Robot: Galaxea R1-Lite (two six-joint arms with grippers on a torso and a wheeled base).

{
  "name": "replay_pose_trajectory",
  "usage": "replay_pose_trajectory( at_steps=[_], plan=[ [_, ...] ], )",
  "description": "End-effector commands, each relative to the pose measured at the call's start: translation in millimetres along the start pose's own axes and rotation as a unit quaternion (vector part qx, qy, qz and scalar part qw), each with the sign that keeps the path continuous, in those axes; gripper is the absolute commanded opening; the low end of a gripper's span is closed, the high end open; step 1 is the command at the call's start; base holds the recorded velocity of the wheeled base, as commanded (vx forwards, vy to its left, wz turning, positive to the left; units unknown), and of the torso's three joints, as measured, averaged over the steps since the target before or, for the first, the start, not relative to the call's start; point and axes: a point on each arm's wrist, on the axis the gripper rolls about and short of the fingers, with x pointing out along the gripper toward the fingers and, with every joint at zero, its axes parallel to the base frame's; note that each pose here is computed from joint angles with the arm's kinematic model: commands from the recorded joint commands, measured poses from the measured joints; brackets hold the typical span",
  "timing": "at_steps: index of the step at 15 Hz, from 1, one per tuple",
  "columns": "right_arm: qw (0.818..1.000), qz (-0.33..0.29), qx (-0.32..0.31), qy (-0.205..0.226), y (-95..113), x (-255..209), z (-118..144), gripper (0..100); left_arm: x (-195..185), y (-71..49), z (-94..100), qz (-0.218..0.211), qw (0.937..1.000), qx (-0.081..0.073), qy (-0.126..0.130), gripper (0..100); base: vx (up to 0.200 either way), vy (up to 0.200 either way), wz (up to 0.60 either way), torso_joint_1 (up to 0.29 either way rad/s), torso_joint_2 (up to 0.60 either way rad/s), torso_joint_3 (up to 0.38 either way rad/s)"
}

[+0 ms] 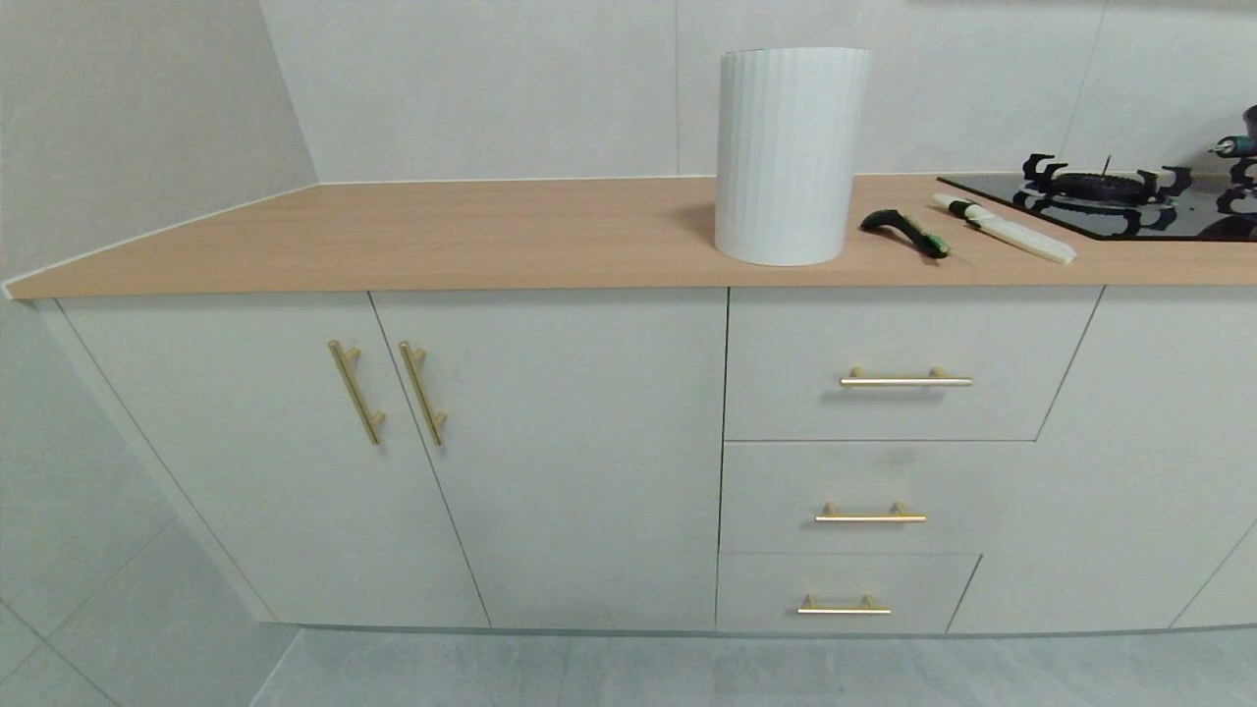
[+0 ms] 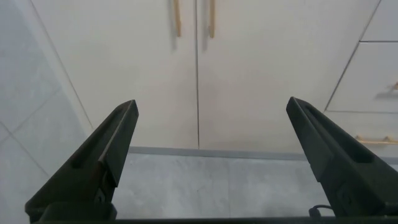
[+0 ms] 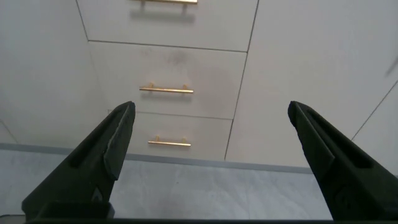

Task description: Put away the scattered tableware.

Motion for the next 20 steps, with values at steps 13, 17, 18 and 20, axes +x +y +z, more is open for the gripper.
replay_pose_trajectory(
  at_steps=[13, 17, 18, 20],
  plan=[
    [0.997, 0.060, -0.009, 0.038, -2.5, 13.4, 54.6, 100, 0.0, 0.0, 0.0, 0.000, 1.0000, -0.001, 0.000, 100, 0.000, 0.000, 0.00, 0.000, 0.00, 0.000],
    [0.982, 0.123, 0.001, 0.142, -1.7, 58.4, 79.7, 100, 0.0, 0.0, 0.0, 0.000, 1.0000, -0.001, 0.000, 100, 0.000, 0.000, 0.00, 0.000, 0.00, 0.000],
    [0.975, 0.137, 0.003, 0.175, -0.5, 77.5, 87.0, 100, 0.0, 0.0, 0.0, 0.001, 1.0000, -0.002, 0.000, 100, 0.000, 0.000, 0.00, 0.000, 0.00, 0.000],
    [0.960, 0.160, 0.003, 0.231, 4.5, 117.3, 96.8, 100, 0.0, 0.0, 0.0, 0.001, 1.0000, -0.001, 0.000, 100, 0.000, 0.000, 0.00, 0.000, 0.00, 0.000]
  ],
)
